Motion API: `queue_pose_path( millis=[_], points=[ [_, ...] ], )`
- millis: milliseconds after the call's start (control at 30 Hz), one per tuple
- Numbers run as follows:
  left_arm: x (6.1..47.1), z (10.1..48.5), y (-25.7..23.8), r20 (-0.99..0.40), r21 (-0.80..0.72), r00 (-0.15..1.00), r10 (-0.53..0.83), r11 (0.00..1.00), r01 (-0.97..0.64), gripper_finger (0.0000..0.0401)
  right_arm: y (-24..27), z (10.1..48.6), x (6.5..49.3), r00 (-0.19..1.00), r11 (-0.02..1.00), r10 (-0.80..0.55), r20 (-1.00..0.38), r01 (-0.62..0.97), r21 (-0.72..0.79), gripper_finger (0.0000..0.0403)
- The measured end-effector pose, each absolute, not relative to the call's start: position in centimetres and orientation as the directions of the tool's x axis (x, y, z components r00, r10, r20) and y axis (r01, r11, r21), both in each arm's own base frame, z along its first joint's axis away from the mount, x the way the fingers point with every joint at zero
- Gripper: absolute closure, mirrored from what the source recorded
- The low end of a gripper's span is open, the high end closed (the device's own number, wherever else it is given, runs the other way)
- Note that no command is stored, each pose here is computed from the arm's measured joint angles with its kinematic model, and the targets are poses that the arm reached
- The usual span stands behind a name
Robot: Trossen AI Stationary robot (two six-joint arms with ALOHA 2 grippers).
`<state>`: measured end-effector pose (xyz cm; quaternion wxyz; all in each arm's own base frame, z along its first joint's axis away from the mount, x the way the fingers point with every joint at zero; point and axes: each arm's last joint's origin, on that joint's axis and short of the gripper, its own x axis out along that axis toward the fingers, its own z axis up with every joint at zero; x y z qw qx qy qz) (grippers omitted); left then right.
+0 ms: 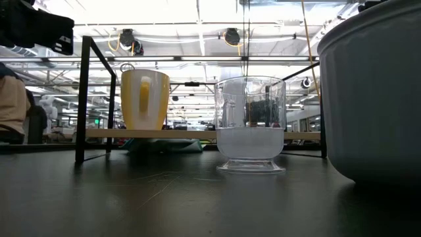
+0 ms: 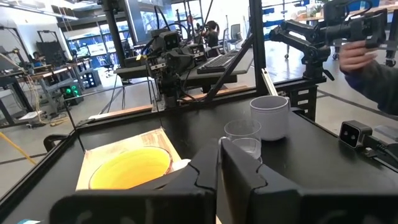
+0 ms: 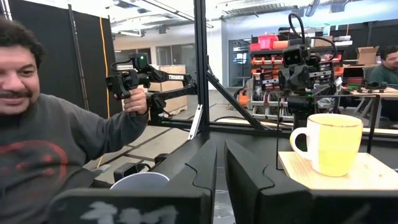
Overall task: Stack small to large cups/mugs on shelf
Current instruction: Put the gray mug on the shelf
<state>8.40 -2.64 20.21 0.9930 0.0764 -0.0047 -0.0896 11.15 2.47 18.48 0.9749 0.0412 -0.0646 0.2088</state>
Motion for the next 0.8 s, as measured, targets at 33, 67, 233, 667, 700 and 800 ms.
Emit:
queue_pose_path(
  millis=[33,67,233,667,700,800],
  points=[
    [8.4,20.2,-2.6,-0.004,0.153,0.984,-0.179,0.972,0.177,0.0375,2.5,18.6,11.1,0.903,0.909,0.402,0.151,-0.413,0.051,0.0378],
    [8.4,20.2,-2.6,-0.004,0.153,0.984,-0.179,0.972,0.177,0.0373,2.5,18.7,11.1,0.901,0.909,0.401,0.166,-0.414,0.047,0.0378],
    [8.4,20.2,-2.6,-0.004,0.153,0.984,-0.179,0.972,0.177,0.0369,2.5,18.9,11.1,0.898,0.909,0.401,0.183,-0.414,0.042,0.0378],
    [8.4,20.2,-2.6,-0.004,0.141,0.984,-0.179,0.974,0.178,0.0368,2.4,19.9,10.9,0.873,0.918,0.397,0.284,-0.374,-0.135,0.04],
    [8.4,20.2,-2.6,-0.005,0.131,0.984,-0.179,0.975,0.178,0.0368,2.4,19.9,10.9,0.873,0.918,0.397,0.284,-0.373,-0.137,0.0401],
    [8.4,20.2,-2.6,-0.004,0.111,0.984,-0.179,0.978,0.178,0.0368,2.5,19.6,11.1,0.886,0.919,0.394,0.246,-0.375,-0.12,0.0402]
  ],
)
